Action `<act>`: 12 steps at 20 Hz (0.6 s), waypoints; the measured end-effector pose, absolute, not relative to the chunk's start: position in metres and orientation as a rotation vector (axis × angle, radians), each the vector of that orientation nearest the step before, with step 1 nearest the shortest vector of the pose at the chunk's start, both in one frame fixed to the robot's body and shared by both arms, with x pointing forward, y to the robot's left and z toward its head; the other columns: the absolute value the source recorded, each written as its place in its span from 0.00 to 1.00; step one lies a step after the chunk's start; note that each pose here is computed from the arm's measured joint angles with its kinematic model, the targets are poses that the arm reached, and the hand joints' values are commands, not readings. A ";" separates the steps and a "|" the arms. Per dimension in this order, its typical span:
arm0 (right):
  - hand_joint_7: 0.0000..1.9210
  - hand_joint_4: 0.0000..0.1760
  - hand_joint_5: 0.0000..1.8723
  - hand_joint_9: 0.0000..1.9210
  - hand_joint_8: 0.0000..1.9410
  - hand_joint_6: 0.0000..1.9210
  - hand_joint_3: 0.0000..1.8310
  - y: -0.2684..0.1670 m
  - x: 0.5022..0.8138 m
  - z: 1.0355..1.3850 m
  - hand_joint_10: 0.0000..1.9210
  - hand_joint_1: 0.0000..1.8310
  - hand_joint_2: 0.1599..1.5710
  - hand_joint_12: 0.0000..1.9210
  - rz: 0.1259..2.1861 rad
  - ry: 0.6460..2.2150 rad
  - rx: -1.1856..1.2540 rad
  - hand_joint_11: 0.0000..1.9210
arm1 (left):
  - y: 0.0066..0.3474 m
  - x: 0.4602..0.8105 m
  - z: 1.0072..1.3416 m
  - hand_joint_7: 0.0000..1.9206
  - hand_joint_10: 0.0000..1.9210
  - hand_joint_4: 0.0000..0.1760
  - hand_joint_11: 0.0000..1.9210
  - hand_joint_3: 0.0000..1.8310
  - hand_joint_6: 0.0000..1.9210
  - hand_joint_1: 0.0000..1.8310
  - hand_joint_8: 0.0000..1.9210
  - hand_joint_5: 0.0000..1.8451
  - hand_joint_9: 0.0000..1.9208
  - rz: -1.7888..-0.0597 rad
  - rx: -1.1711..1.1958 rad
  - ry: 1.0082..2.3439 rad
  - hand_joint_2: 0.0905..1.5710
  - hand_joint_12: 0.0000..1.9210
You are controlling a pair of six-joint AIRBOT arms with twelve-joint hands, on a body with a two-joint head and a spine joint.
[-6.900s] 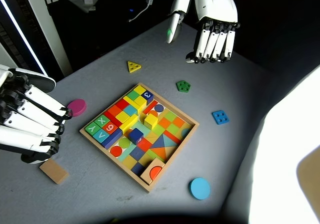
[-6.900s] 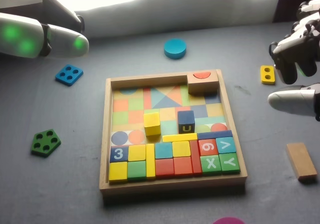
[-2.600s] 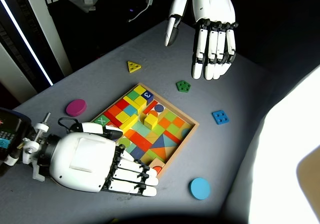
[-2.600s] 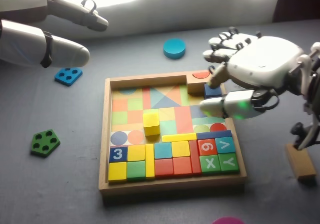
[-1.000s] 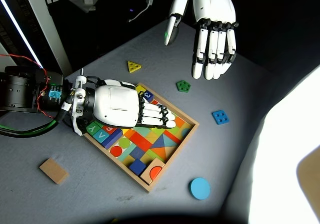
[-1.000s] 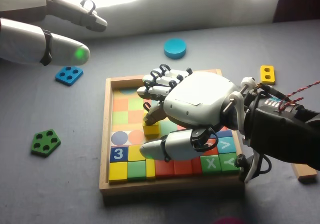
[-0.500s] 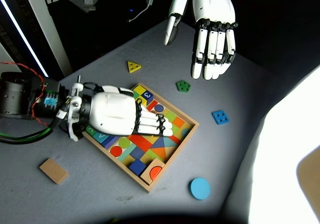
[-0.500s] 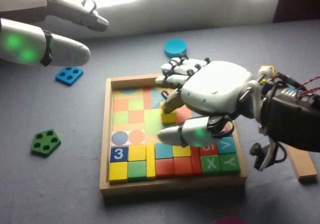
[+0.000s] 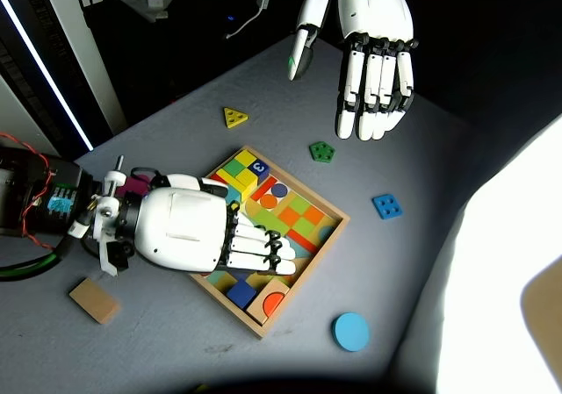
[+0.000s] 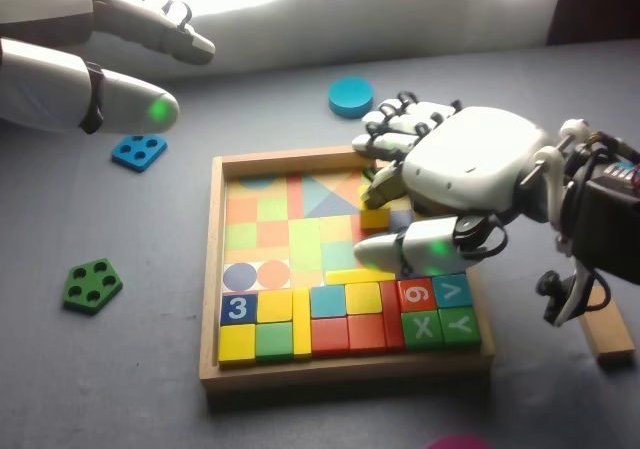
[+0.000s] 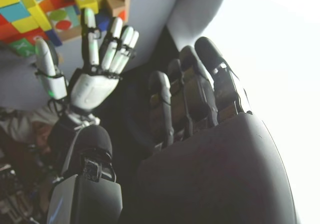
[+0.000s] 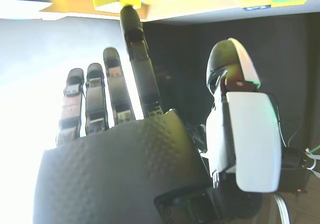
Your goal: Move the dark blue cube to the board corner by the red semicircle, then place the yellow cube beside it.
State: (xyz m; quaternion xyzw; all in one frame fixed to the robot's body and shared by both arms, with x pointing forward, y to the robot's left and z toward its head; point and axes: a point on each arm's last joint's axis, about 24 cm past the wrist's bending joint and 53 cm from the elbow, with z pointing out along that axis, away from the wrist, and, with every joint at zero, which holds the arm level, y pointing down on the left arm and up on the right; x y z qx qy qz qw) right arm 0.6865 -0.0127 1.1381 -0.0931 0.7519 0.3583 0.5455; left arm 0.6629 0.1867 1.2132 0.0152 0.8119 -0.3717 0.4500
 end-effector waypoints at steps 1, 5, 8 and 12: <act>0.08 0.00 0.39 0.00 0.00 0.01 0.00 -0.017 0.689 1.139 0.00 0.00 0.71 0.00 0.841 1.782 -0.215 0.00 | 0.187 0.663 1.213 0.15 0.00 0.19 0.00 0.00 0.00 0.08 0.00 0.19 0.17 -0.919 0.037 2.007 0.82 0.52; 0.08 0.00 0.39 0.00 0.00 0.01 0.00 -0.029 0.697 1.137 0.00 0.00 0.71 0.00 0.811 1.778 -0.204 0.00 | 0.187 0.663 1.213 0.16 0.00 0.21 0.00 0.00 0.00 0.08 0.00 0.19 0.17 -0.919 0.037 2.007 0.82 0.53; 0.09 0.00 0.39 0.00 0.01 0.01 0.00 -0.036 0.701 1.136 0.00 0.00 0.71 0.00 0.795 1.774 -0.196 0.00 | 0.187 0.663 1.214 0.15 0.00 0.20 0.00 0.00 0.00 0.08 0.00 0.19 0.17 -0.921 0.037 2.007 0.82 0.52; 0.08 0.00 0.39 0.00 0.00 0.01 0.00 -0.038 0.702 1.137 0.00 0.00 0.71 0.00 0.792 1.774 -0.192 0.00 | 0.187 0.663 1.214 0.15 0.00 0.21 0.00 0.00 0.00 0.08 0.00 0.20 0.16 -0.920 0.038 2.007 0.82 0.51</act>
